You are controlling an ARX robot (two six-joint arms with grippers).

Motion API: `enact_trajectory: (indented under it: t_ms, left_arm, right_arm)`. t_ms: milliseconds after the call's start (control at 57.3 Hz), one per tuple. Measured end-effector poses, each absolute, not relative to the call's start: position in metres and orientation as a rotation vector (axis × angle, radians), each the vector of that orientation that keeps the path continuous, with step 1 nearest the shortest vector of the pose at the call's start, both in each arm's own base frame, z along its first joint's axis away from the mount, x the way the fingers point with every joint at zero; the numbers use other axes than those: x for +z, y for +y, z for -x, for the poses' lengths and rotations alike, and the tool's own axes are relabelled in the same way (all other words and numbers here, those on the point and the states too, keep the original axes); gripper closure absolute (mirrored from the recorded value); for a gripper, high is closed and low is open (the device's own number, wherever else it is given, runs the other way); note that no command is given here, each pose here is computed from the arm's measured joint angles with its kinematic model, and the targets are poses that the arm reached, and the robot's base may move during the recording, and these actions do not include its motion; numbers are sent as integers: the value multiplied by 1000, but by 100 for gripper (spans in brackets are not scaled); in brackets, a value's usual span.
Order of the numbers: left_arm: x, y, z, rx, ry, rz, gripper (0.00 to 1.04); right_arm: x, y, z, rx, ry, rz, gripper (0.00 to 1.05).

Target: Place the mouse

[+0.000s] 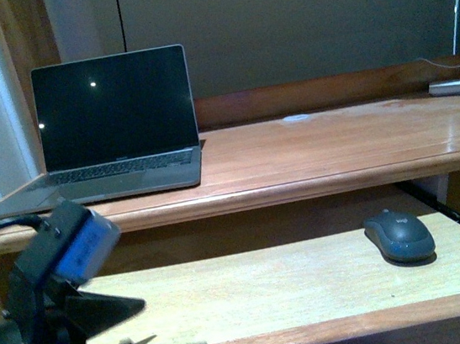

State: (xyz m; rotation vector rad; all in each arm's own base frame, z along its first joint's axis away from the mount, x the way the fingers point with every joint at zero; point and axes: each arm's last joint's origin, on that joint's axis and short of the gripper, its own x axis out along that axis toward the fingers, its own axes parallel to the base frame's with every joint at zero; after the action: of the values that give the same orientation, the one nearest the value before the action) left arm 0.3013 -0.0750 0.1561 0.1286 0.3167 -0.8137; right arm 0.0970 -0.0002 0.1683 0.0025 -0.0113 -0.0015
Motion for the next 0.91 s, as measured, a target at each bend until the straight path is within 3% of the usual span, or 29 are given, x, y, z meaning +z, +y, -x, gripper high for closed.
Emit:
enact_trajectory:
  t_ms: [157, 349, 698, 908]
  left_arm:
    - [201, -61, -308, -544, 206, 74, 7]
    - [233, -46, -283, -308, 137, 152, 7]
    - [237, -22, -178, 24, 139, 146, 7]
    - [223, -24, -109, 62, 146, 132, 7]
  right_arm:
    - [168, 0, -97, -1, -11, -2, 0]
    - [168, 0, -97, -1, -11, -2, 0]
    - [168, 0, -97, -1, -11, -2, 0]
    - [168, 0, -97, -1, -11, -2, 0]
